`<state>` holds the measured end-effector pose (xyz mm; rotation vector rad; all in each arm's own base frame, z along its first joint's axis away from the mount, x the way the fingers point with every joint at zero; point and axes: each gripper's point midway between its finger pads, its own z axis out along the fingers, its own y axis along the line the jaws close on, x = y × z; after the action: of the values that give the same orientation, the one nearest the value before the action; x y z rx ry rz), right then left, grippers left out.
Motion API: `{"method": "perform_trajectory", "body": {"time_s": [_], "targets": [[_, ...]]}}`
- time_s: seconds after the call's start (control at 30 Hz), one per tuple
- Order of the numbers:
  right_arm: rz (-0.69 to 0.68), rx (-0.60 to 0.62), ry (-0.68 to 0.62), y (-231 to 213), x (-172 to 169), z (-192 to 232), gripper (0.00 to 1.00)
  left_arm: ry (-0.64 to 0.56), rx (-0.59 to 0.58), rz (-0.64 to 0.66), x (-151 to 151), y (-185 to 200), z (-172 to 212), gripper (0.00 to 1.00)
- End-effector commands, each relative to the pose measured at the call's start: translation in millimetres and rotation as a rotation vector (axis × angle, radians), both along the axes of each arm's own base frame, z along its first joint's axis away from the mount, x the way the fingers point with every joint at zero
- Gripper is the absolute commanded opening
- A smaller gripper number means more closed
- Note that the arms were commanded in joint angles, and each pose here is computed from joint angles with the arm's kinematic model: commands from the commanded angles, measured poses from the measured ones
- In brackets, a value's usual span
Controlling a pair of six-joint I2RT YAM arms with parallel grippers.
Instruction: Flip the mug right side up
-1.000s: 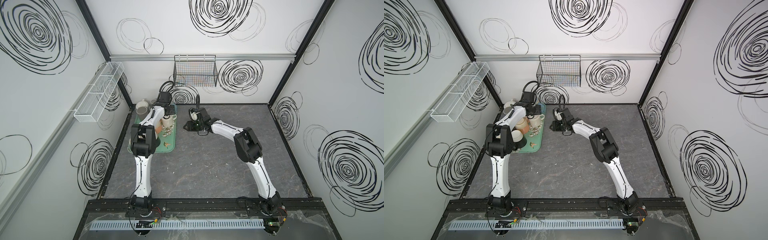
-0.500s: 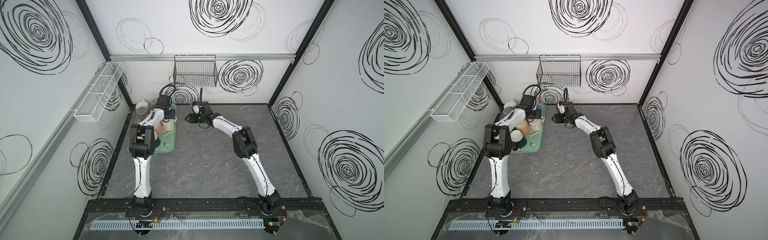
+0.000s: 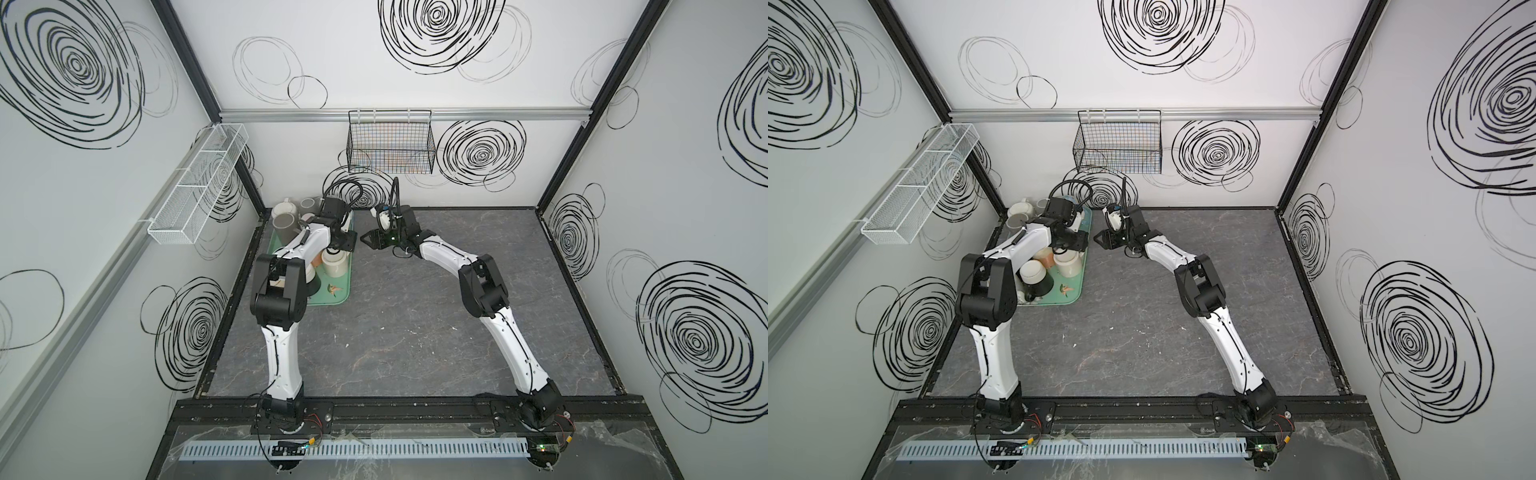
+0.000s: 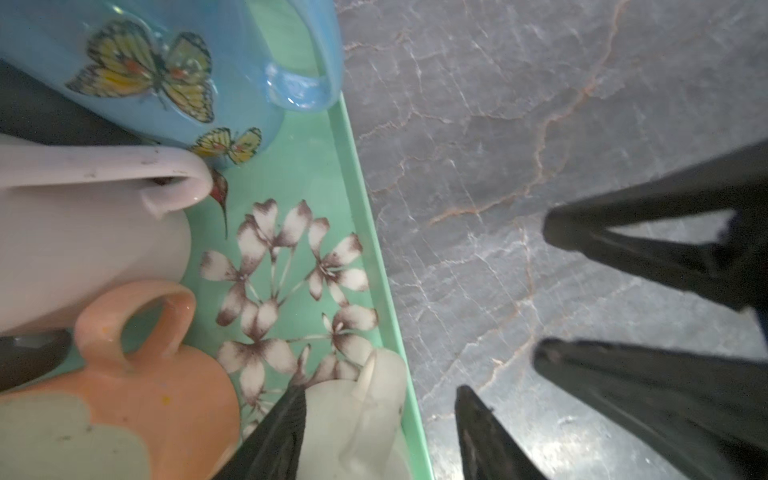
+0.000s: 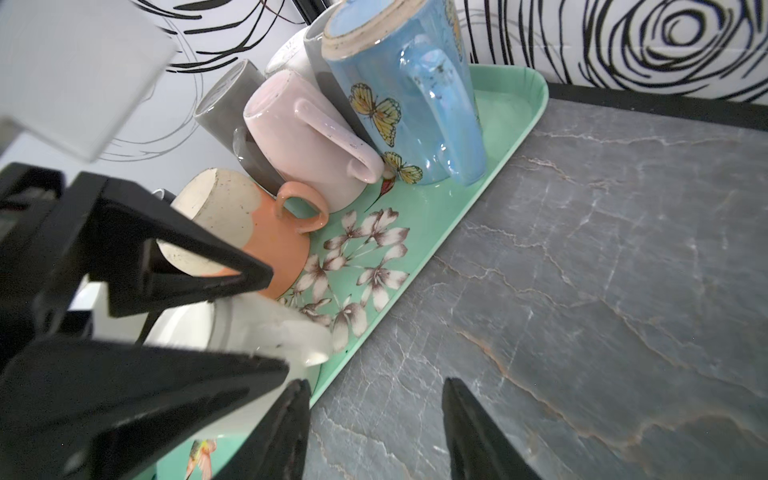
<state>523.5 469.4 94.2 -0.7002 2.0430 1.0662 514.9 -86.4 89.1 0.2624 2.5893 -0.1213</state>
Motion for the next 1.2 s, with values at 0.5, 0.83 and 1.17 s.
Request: {"method": "perform_trajectory", "body": {"time_s": [0.5, 0.83, 1.17], "targets": [[0.226, 0.206, -0.143, 69, -24, 13, 0.59, -0.143, -0.193, 0.126, -32, 8, 79, 0.62], [0.399, 0.21, 0.073, 58, -73, 13, 0.35, -0.144, -0.217, 0.294, -69, 44, 75, 0.59], [0.535, 0.192, 0.152, 51, -127, 25, 0.25, -0.11, -0.244, 0.439, -115, 69, 59, 0.59]]}}
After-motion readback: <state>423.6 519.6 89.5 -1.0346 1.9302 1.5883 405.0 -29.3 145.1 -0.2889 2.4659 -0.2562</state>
